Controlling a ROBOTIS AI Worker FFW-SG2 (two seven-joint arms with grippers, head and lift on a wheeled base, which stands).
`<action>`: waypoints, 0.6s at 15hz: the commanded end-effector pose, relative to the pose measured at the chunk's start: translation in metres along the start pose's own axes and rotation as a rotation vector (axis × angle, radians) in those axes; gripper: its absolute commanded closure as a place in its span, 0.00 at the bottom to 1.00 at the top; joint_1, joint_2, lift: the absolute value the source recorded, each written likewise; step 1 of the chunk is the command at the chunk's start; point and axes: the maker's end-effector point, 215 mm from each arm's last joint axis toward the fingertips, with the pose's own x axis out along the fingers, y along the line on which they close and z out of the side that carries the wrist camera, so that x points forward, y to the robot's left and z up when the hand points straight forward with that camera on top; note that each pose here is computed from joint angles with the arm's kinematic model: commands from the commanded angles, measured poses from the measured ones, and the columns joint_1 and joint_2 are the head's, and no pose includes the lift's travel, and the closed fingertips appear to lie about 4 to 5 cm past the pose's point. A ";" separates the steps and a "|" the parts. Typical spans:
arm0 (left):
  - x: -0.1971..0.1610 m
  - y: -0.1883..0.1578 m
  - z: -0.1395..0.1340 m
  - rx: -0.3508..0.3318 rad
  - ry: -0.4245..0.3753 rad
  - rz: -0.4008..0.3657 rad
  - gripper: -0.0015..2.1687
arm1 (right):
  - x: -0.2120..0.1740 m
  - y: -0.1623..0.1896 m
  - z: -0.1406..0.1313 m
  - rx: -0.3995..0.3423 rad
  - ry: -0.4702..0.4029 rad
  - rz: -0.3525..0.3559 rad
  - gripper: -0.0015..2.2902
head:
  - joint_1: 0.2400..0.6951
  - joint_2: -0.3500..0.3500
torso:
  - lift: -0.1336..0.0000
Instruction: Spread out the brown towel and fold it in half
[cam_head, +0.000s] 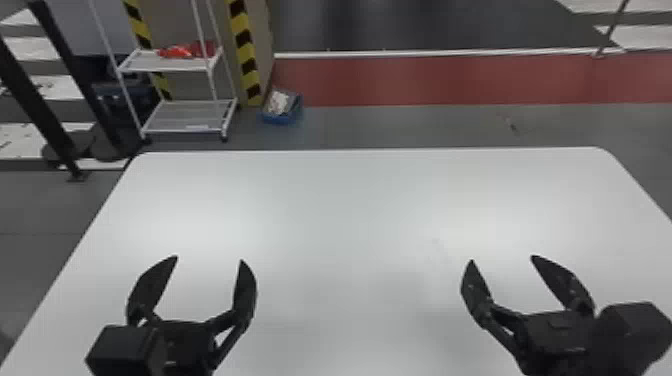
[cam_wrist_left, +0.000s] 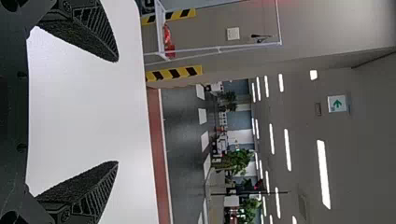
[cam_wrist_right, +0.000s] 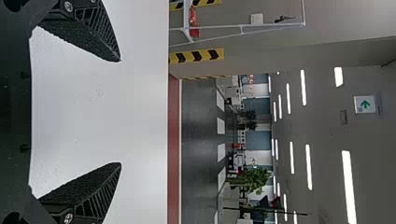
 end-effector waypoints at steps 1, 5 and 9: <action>0.003 0.000 -0.003 0.002 0.015 0.002 0.05 | 0.000 0.000 0.001 0.000 -0.002 -0.001 0.04 | 1.00 0.58 | 0.04; 0.008 -0.001 -0.006 0.003 0.021 0.002 0.05 | 0.002 -0.001 -0.001 0.000 0.003 -0.002 0.04 | 1.00 0.58 | 0.04; 0.012 -0.001 -0.008 -0.001 0.022 0.002 0.05 | 0.005 -0.003 -0.002 -0.002 0.003 -0.004 0.04 | 1.00 0.58 | 0.04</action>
